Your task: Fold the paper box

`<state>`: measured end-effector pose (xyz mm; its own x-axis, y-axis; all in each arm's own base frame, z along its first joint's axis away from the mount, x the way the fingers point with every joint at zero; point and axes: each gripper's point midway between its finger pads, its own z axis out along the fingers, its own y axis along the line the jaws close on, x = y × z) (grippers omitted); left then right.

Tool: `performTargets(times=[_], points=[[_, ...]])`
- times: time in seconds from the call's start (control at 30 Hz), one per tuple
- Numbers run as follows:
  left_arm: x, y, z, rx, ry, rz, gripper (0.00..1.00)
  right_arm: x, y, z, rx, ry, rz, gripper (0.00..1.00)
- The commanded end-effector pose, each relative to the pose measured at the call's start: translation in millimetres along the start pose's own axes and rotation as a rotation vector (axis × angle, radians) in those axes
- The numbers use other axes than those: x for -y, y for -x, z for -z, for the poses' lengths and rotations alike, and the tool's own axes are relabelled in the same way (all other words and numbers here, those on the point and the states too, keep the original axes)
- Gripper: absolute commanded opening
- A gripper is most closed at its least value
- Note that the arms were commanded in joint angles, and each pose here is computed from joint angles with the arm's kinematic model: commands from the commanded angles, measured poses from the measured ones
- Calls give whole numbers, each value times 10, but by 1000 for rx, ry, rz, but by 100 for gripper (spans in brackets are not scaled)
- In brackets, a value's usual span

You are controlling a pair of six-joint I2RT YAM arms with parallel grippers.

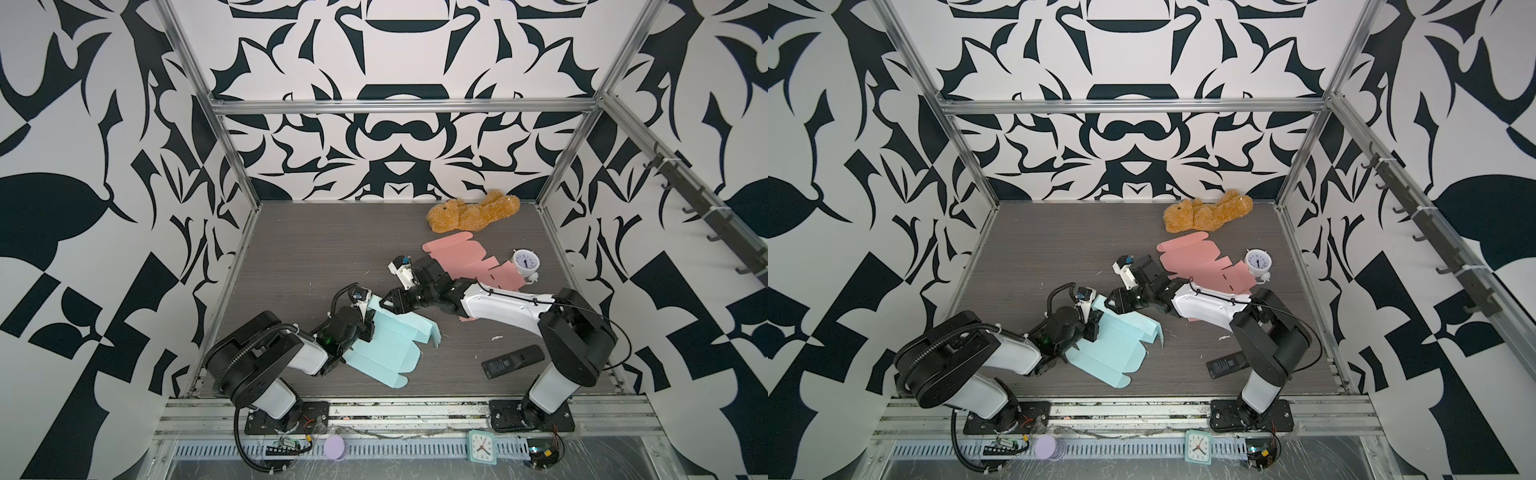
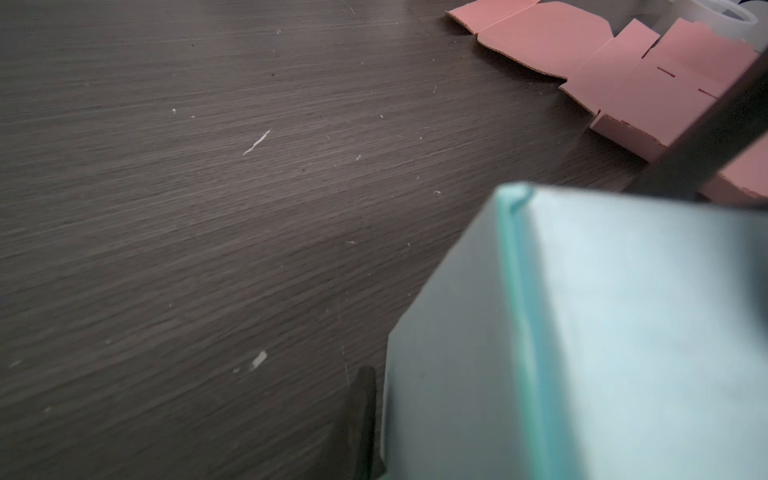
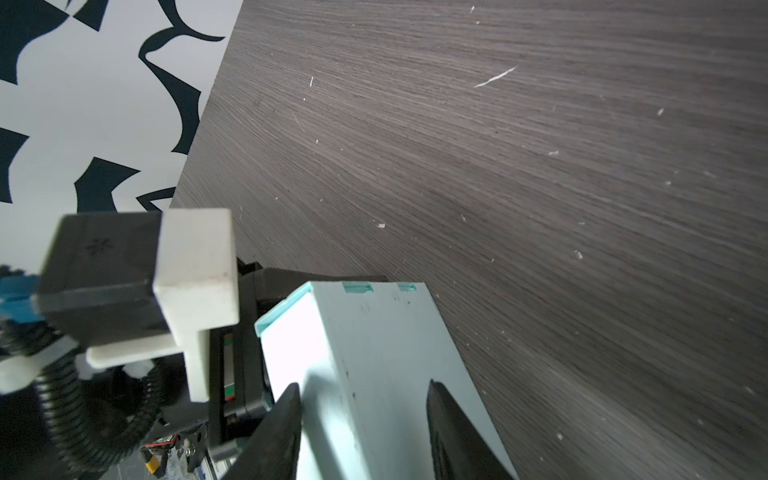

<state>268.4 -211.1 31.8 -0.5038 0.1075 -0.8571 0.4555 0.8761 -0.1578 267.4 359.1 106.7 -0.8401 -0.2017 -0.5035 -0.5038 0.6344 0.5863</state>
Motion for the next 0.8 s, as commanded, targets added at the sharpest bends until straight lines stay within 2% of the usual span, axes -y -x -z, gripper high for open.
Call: performTargets(times=[0.0, 0.23, 0.43, 0.6, 0.77], points=[[-63, -37, 11, 6, 27, 27, 21, 205, -242, -12, -62, -84, -34, 50], [-59, 16, 46, 27, 24, 36, 14, 151, -337, -48, -81, -63, -47, 49], [-72, 29, 81, 37, 27, 46, 13, -69, -395, 1, -84, 71, -152, 49], [-86, 20, 96, 36, 33, 49, 15, -124, -415, 82, -72, 97, -182, 49], [-63, 36, 104, 40, 20, 49, 19, -50, -444, 82, -63, 67, -187, 49]])
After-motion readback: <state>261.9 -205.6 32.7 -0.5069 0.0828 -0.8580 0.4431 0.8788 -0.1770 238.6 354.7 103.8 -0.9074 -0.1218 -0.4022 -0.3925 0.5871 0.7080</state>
